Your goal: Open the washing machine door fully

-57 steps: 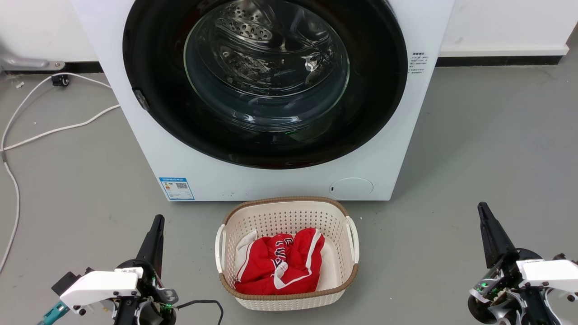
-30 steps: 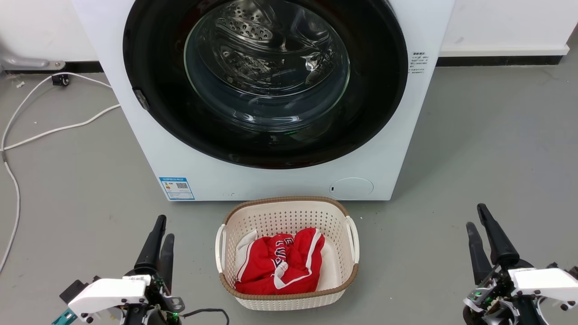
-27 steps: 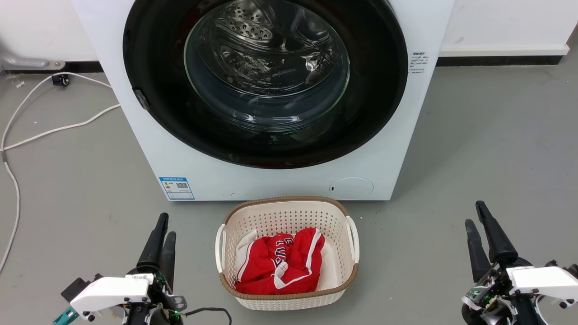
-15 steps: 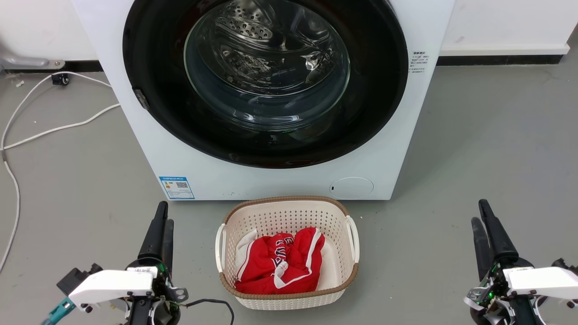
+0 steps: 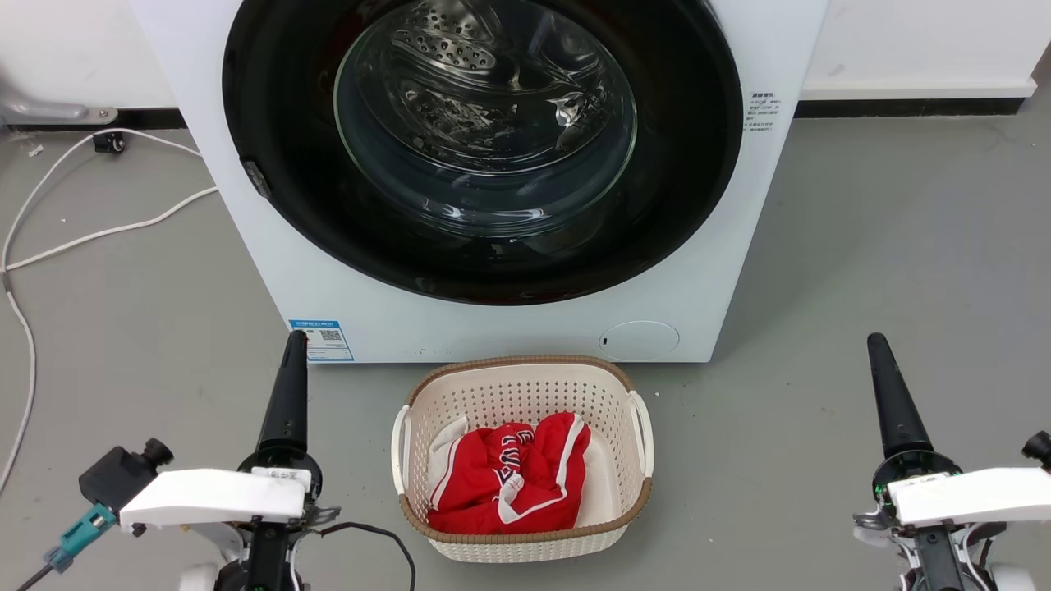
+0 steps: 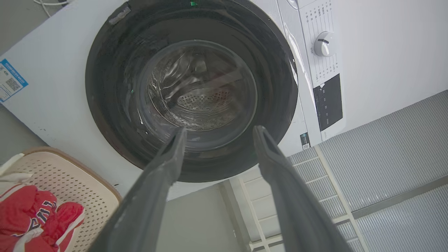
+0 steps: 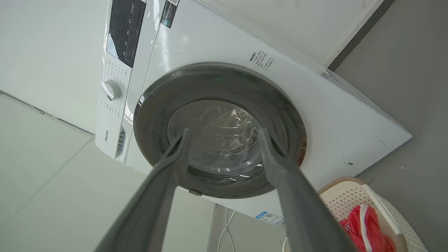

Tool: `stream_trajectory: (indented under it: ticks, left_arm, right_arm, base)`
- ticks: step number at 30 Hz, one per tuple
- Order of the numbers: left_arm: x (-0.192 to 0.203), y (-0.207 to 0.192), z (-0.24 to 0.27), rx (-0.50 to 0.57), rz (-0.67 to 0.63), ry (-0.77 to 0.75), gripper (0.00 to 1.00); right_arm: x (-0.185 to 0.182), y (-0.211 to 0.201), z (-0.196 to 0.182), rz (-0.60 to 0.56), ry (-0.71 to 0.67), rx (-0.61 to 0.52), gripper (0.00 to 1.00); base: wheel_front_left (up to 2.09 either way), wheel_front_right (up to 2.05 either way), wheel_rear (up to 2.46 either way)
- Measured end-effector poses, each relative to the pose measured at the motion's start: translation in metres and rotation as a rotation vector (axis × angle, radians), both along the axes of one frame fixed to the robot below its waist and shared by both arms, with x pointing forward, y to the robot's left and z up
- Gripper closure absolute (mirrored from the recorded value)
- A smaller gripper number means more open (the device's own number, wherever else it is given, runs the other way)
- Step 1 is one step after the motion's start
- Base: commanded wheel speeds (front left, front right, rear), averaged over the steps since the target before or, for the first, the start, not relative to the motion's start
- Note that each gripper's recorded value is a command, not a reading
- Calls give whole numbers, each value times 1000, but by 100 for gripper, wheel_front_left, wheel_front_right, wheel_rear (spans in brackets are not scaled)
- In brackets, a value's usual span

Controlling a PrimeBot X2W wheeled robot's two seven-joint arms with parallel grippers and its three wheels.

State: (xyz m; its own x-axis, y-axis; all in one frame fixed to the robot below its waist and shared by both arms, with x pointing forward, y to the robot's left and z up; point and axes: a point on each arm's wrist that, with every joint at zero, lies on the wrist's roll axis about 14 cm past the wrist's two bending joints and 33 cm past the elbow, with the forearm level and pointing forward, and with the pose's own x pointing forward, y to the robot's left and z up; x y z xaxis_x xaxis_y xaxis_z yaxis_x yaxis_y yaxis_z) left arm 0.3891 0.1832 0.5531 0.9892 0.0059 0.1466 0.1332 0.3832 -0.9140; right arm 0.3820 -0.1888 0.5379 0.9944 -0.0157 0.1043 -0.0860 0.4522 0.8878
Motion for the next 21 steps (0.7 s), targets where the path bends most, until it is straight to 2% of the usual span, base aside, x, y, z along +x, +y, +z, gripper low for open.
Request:
stream_trajectory:
  ticks: [12,21]
  left_arm:
    - [-2,-5,17,287,33,-64,0]
    - [-6,-8,16,480,50,-75,0]
  right_arm:
    - [-3,12,13,2,-52,-329,0]
    - [-7,16,7,-1,-48,-515,0]
  base:
    - [0,0,0]
    - [0,0,0]
